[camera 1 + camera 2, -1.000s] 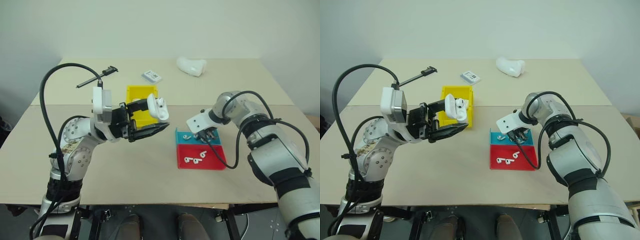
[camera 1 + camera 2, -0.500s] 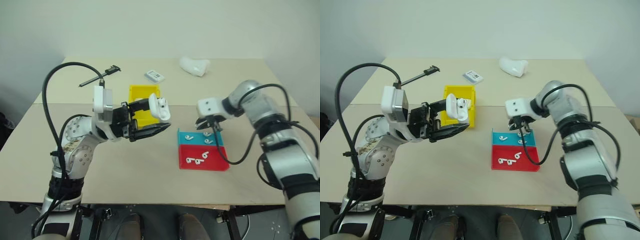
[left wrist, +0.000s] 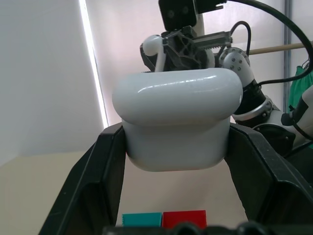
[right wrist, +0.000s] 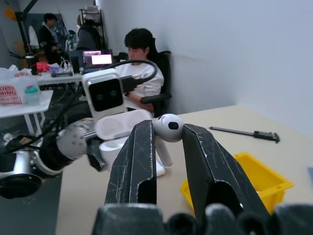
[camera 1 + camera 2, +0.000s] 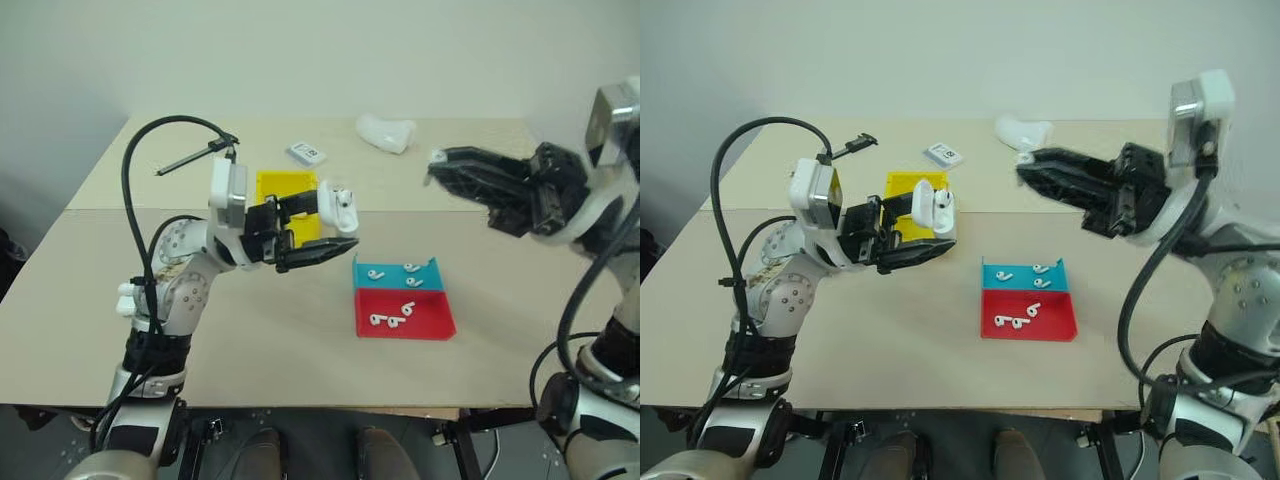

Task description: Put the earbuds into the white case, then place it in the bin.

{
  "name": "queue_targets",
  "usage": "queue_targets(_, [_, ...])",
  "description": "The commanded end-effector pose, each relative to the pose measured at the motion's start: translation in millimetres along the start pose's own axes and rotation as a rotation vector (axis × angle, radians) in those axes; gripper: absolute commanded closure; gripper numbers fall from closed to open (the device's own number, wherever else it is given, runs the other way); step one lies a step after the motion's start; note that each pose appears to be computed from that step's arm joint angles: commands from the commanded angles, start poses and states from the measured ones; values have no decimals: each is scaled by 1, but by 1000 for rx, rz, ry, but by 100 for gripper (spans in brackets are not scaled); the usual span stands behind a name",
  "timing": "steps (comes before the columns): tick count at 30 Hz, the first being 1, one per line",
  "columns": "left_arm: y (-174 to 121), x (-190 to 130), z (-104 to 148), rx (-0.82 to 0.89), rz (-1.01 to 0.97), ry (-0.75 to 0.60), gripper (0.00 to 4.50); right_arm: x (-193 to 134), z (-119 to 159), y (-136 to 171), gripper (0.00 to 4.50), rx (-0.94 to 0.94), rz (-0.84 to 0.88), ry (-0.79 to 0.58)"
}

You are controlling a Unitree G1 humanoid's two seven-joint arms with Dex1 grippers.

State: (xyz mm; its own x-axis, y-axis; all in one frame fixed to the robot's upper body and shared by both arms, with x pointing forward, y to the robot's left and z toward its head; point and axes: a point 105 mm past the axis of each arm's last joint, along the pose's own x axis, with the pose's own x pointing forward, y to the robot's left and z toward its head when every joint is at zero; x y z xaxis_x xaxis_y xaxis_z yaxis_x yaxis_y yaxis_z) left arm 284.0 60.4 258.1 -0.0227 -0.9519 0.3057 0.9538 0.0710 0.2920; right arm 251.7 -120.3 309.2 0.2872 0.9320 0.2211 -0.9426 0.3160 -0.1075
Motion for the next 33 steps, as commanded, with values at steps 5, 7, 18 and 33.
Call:
queue_targets(5, [-1,15,2,11,-52,-21,172,26,-3,20,389,29,-43,-34])
queue_targets(7, [-1,16,2,9,-56,-22,172,28,-4,21,389,37,-50,-29])
queue_targets(18, [-1,16,2,16,-55,-23,172,29,-22,30,389,53,-5,79])
queue_targets(33, [-8,19,2,7,-60,-31,172,19,-19,29,119,-7,-6,133])
